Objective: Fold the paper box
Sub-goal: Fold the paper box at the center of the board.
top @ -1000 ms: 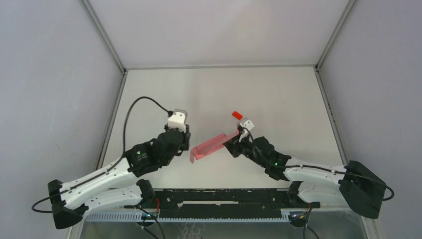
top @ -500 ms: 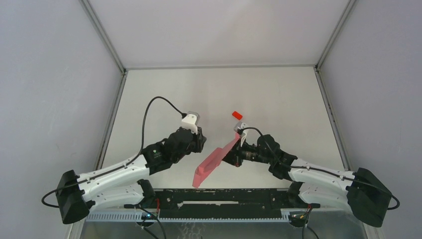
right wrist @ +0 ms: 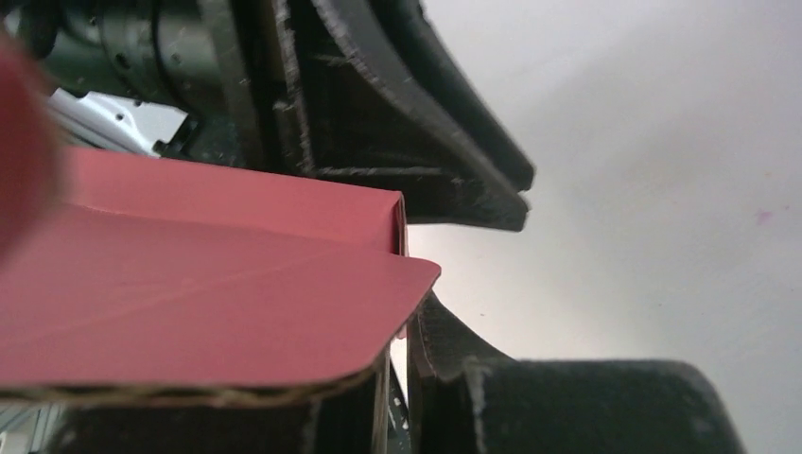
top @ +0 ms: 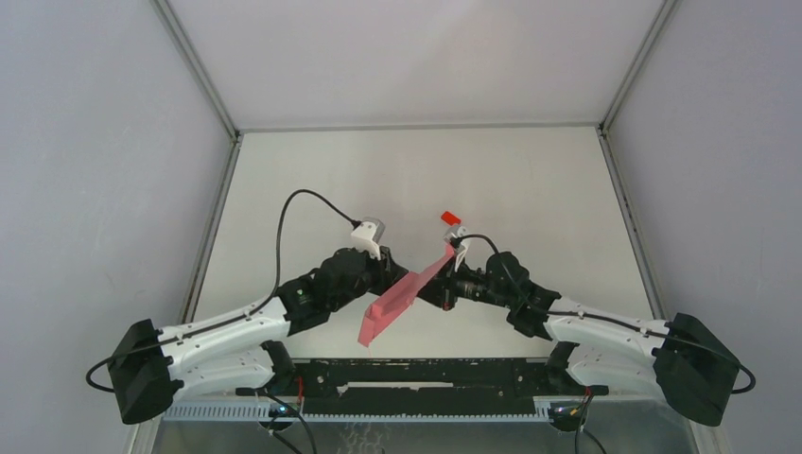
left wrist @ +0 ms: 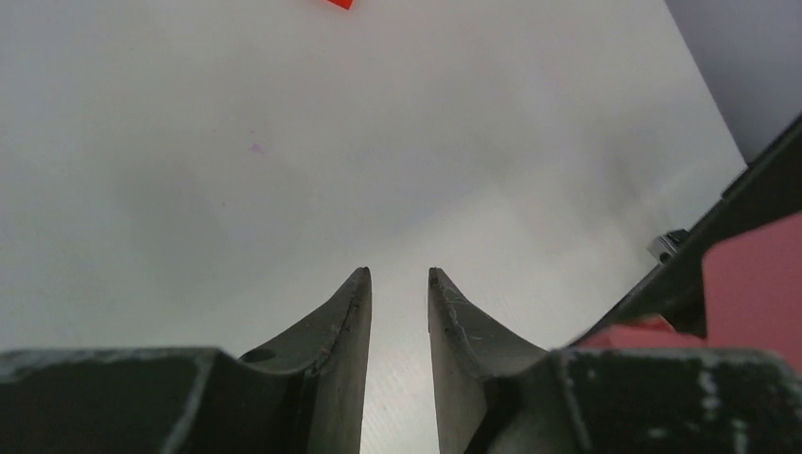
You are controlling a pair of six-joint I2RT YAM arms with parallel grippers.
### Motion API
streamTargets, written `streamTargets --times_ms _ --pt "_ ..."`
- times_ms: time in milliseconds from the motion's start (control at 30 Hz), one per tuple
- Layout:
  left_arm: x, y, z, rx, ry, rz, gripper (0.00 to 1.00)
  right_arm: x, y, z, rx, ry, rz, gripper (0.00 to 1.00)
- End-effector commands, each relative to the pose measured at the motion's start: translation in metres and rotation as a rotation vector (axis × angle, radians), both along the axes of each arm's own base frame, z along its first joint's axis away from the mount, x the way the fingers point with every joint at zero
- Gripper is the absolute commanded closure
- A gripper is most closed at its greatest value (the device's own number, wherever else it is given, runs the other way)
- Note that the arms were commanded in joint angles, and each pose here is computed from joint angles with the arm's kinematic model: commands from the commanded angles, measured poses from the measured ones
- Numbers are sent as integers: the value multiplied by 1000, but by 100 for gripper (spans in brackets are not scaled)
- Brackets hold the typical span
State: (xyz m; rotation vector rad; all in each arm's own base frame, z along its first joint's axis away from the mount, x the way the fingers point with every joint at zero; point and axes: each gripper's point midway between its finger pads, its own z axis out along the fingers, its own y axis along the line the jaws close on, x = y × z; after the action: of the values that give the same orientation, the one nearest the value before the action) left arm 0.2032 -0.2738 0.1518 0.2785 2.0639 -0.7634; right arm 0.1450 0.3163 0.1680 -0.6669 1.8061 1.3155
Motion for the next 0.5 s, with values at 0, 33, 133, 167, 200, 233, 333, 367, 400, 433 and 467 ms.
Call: streamTargets --times_ms 0,33,133,167,200,233,333,367,400,433,467 --pt "-10 -10 27 -161 -6 -40 67 25 7 21 21 -49 -91 91" --pt "-12 -10 29 -176 -3 -45 68 28 7 20 13 -51 -105 92" --pt "-16 -10 35 -206 -2 -55 69 39 8 13 -33 -45 -158 92" --pt "-16 -9 37 -214 -3 -55 69 42 8 11 -47 -46 -171 92" --pt "-17 -9 39 -223 -6 -59 70 45 9 7 -69 -42 -187 92" --pt "-18 -9 41 -229 -9 -61 70 47 9 5 -86 -44 -196 93" --pt "-19 -10 44 -236 -11 -68 70 53 9 -1 -130 -45 -239 93" --pt "-19 -11 44 -236 -12 -70 70 56 8 -2 -143 -44 -255 93" --pt "-19 -11 44 -237 -11 -72 70 58 8 -4 -154 -43 -268 93" --pt "-19 -12 44 -238 -10 -72 70 58 8 -5 -163 -41 -274 93" --pt "-19 -12 44 -242 -10 -75 70 60 7 -6 -176 -42 -284 93"
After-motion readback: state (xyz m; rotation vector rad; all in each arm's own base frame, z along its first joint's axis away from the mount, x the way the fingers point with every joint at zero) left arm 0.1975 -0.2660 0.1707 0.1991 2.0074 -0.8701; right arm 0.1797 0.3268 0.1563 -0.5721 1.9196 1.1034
